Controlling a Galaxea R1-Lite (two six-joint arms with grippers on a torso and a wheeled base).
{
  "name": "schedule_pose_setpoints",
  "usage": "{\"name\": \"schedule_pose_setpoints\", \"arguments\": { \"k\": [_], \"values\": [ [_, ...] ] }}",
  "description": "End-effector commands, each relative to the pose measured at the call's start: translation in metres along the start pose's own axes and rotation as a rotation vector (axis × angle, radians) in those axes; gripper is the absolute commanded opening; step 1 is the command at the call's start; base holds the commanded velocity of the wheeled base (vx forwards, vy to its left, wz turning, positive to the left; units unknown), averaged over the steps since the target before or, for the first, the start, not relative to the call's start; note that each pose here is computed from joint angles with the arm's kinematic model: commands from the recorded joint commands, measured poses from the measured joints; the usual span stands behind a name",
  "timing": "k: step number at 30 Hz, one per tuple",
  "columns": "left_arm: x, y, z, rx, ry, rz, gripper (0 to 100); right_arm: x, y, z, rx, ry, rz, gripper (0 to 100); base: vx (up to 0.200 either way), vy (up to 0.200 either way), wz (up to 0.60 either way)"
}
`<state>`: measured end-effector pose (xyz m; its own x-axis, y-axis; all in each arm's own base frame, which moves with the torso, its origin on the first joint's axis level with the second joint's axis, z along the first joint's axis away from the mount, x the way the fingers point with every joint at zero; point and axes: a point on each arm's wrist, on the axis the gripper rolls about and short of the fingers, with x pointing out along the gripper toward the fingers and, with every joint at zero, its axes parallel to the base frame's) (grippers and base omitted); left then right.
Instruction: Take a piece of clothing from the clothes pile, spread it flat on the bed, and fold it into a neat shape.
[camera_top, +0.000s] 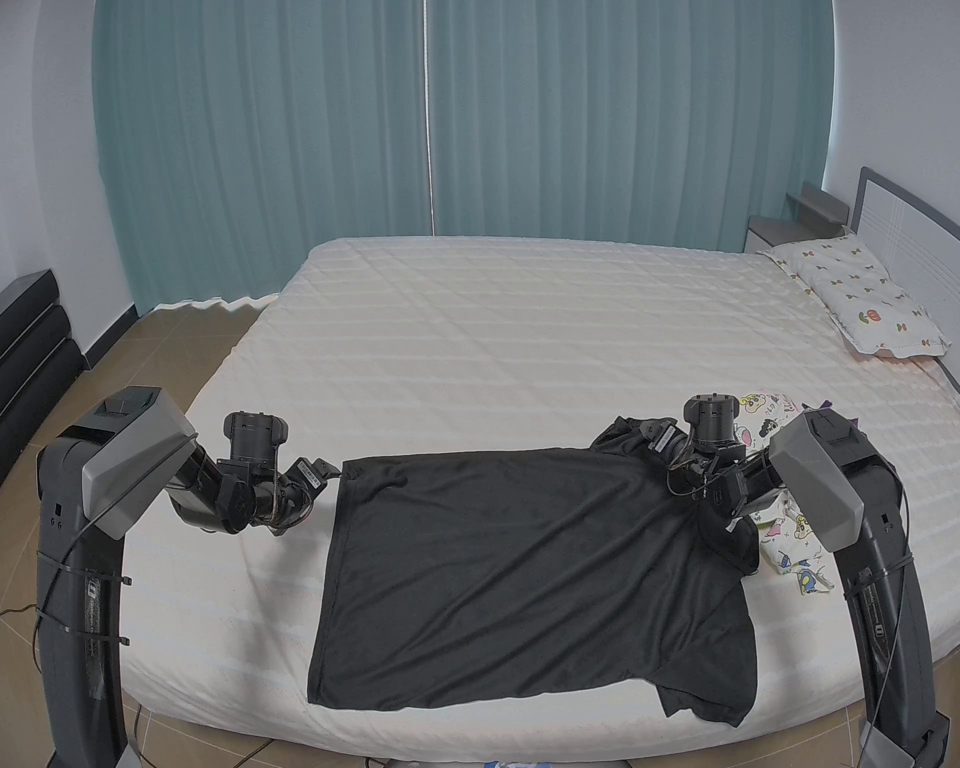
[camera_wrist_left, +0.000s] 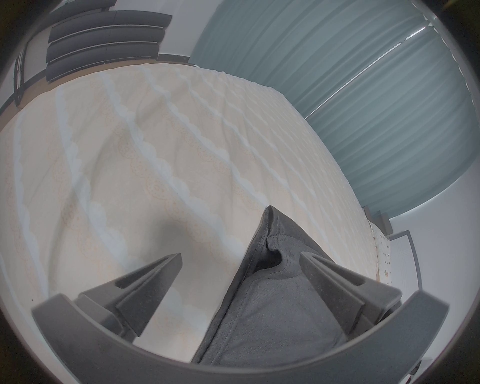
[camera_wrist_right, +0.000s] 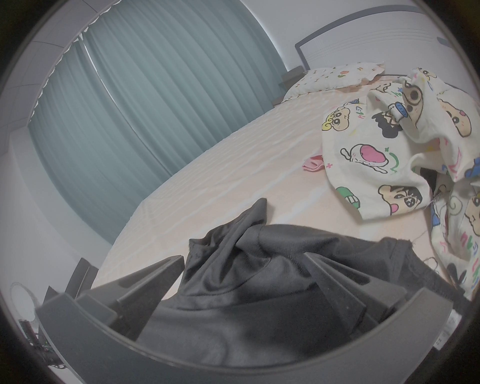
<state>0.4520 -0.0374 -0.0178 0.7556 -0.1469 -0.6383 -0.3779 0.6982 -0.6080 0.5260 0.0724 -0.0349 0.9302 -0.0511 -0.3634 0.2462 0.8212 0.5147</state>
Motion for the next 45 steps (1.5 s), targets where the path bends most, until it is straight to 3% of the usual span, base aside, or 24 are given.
{"name": "schedule_pose_setpoints", "arguments": {
  "k": [1,10,17,22,27,30,31,35,41,45],
  "values": [
    [0.0,0.0,0.0,-0.001,0.001,0.001,100,0.018,-0.018,0.002,0.017,-0.07,-0.043,100,0.0,0.0,0.0],
    [0.0,0.0,0.0,0.0,0.002,0.002,100,0.022,-0.029,0.032,0.057,-0.202,-0.007,100,0.0,0.0,0.0],
    [-0.001,0.001,-0.001,-0.002,0.005,0.005,100,0.011,-0.008,0.045,0.062,-0.236,0.042,100,0.0,0.0,0.0],
    [-0.013,-0.001,-0.001,-0.006,0.013,-0.004,100,-0.027,0.005,0.048,0.045,-0.177,0.034,100,0.0,0.0,0.0],
    [-0.043,-0.01,-0.013,0.02,-0.043,-0.099,100,-0.103,0.001,0.045,0.017,-0.075,0.066,100,0.0,0.0,0.0],
    [-0.053,-0.012,-0.016,0.027,-0.064,-0.138,100,-0.139,-0.007,0.042,0.014,-0.032,0.079,100,0.0,0.0,0.0],
    [-0.057,-0.015,-0.019,0.035,-0.067,-0.152,100,-0.17,-0.015,0.035,0.007,0.019,0.094,100,0.0,0.0,0.0],
    [-0.067,-0.016,-0.024,0.039,-0.06,-0.14,100,-0.209,-0.029,0.025,0.004,0.055,0.103,100,-0.2,0.0,0.0],
    [-0.115,0.025,-0.076,0.055,0.104,-0.011,100,-0.251,-0.061,-0.003,0.001,0.12,0.049,100,-0.067,0.0,0.0],
    [-0.147,0.047,-0.111,0.083,0.159,-0.006,100,-0.256,-0.074,-0.018,0.062,0.135,0.038,100,0.0,0.0,0.0]
  ]
}}
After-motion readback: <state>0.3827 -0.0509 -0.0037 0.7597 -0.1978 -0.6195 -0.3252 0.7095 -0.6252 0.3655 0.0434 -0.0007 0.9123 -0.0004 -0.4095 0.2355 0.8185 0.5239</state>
